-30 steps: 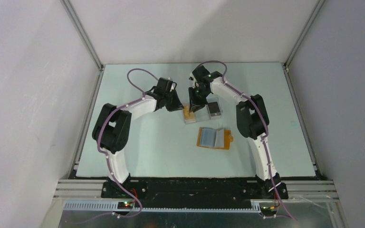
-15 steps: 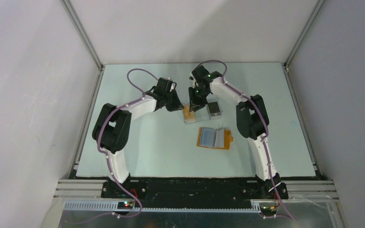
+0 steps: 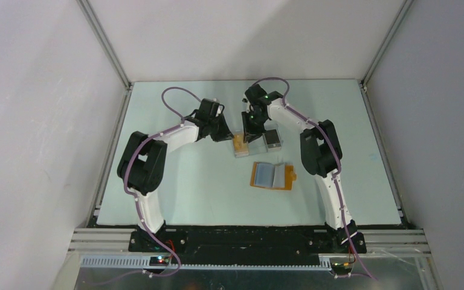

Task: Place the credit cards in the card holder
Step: Pick up the credit card from the storage box.

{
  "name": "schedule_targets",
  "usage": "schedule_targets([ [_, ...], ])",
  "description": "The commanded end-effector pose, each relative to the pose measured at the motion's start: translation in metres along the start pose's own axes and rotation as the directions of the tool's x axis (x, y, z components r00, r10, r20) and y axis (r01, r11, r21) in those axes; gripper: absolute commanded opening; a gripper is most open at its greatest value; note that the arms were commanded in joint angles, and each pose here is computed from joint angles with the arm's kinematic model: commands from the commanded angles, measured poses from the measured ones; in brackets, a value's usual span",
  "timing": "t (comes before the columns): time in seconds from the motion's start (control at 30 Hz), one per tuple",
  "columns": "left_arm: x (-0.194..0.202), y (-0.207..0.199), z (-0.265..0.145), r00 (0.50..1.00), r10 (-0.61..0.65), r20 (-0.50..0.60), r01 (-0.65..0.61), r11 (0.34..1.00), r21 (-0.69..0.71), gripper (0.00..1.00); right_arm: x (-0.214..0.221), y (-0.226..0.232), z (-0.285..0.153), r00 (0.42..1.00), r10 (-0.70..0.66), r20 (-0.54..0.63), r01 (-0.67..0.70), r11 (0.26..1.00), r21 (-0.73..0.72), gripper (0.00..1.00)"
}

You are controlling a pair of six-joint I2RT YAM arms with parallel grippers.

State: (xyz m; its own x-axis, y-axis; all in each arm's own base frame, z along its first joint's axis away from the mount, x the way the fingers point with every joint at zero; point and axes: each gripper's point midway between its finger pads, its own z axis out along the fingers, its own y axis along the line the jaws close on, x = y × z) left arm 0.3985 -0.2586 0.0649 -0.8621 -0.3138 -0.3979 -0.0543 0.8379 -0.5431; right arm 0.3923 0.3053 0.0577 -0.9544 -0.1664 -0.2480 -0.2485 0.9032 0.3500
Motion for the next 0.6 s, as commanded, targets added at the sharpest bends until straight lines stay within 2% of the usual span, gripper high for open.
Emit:
schedule_targets([
  [0.0,0.017,0.021,0.013,0.998,0.026,-0.059,-0.030,0.998,-0.060,0.00,0.006,0.001,0.006,1.000,-0.016,-0.022,0.017,1.000,0.022,0.24],
  [0.27,0.017,0.020,0.013,0.998,0.028,-0.058,-0.032,0.998,-0.058,0.00,0.005,0.009,0.004,1.000,-0.025,-0.019,0.025,1.000,-0.003,0.21],
  [0.57,0.018,0.021,0.014,0.998,0.027,-0.063,-0.031,0.998,-0.060,0.00,0.000,0.033,-0.018,0.998,-0.068,0.016,0.069,0.997,-0.022,0.21],
])
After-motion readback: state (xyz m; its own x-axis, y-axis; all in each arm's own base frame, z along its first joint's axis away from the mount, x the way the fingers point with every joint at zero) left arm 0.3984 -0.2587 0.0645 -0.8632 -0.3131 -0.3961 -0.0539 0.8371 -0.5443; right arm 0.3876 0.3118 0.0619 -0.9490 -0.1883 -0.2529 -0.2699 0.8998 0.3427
